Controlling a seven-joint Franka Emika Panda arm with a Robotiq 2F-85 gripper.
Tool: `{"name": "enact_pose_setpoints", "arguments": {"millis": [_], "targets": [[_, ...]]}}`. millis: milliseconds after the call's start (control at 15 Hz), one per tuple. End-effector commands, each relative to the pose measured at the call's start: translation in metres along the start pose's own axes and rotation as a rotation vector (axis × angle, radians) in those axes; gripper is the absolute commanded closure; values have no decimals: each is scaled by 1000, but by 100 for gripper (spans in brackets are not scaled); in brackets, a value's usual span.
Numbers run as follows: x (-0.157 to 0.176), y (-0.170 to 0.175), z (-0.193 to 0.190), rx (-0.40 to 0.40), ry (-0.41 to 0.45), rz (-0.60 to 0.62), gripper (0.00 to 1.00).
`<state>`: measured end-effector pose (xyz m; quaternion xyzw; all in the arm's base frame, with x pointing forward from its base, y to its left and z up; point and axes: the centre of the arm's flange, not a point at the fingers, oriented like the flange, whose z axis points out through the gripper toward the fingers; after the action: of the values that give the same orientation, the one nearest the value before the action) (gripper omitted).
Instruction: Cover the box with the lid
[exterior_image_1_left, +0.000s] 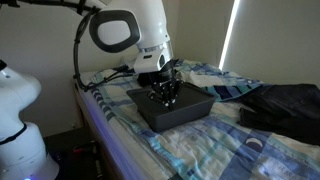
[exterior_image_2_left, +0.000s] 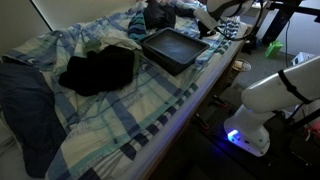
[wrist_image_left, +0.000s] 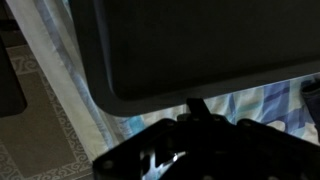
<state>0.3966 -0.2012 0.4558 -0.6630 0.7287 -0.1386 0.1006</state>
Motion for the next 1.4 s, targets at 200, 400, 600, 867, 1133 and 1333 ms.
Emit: {"name": "enact_pose_setpoints", "arguments": {"millis": [200, 400, 600, 867, 1133, 1333], "targets": [[21, 9, -7, 21, -5, 34, 99], [23, 12, -14, 37, -5, 42, 99], [15, 6, -2, 5, -10, 30, 99], [10, -4, 11, -18, -11, 18, 99], [13, -15, 11, -14, -4, 13, 99], [18, -22, 5, -7, -1, 18, 99]]}}
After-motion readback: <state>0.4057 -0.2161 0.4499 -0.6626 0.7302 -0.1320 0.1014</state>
